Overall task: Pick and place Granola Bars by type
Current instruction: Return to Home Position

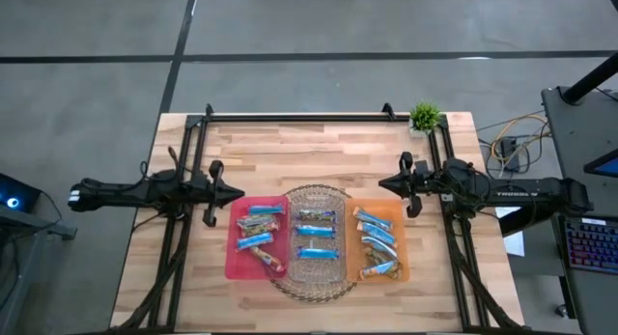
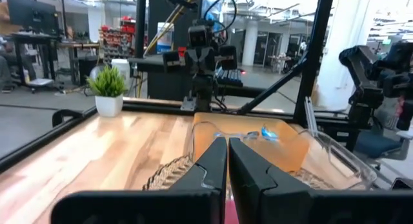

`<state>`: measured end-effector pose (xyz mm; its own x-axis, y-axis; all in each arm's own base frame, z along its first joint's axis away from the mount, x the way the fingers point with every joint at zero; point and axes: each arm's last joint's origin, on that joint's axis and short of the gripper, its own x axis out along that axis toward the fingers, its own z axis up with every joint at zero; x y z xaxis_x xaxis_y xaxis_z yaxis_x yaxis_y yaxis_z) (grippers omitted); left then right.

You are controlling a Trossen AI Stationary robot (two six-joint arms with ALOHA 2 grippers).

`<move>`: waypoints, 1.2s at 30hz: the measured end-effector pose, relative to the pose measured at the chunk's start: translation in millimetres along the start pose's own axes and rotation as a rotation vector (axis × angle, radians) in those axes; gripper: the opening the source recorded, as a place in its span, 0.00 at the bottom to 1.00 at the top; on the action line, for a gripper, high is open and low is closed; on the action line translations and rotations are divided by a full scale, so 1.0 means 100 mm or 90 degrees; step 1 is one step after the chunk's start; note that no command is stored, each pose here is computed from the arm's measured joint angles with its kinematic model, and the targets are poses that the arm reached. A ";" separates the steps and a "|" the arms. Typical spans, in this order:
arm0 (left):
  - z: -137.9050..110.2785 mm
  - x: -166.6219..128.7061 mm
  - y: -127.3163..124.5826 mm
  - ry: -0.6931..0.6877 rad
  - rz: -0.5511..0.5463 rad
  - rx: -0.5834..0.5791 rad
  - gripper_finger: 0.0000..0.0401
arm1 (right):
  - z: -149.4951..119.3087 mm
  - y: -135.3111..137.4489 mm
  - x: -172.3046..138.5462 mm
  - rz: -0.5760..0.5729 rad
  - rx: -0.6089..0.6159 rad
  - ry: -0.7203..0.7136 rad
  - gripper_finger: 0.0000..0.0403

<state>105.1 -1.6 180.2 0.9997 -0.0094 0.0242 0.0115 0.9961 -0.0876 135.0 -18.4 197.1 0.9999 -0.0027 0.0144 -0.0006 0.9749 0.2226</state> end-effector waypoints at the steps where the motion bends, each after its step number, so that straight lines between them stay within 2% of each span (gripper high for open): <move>1: -0.02 0.00 0.00 0.003 0.002 0.000 0.00 | 0.00 0.00 0.00 0.000 -0.001 0.000 0.02; 18: -0.08 0.01 0.01 0.014 0.009 0.002 0.00 | -0.05 -0.01 -0.01 -0.002 -0.010 0.005 0.02; 25: -0.08 0.01 0.01 0.014 0.009 0.000 0.00 | -0.01 0.00 -0.03 0.004 0.009 -0.021 0.02; 33: -0.08 0.01 0.01 0.014 0.010 0.000 0.00 | -0.12 -0.01 -0.13 0.014 0.043 -0.054 0.02; 36: -0.08 0.01 0.01 0.014 0.010 0.001 0.00 | -0.12 0.00 -0.17 0.022 0.034 -0.081 0.02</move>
<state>105.9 -1.2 172.3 1.0000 0.0038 0.0010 -0.0037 0.9962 -0.0869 117.8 -15.3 185.4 0.9894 0.0000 0.1455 -0.0398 0.9617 0.2711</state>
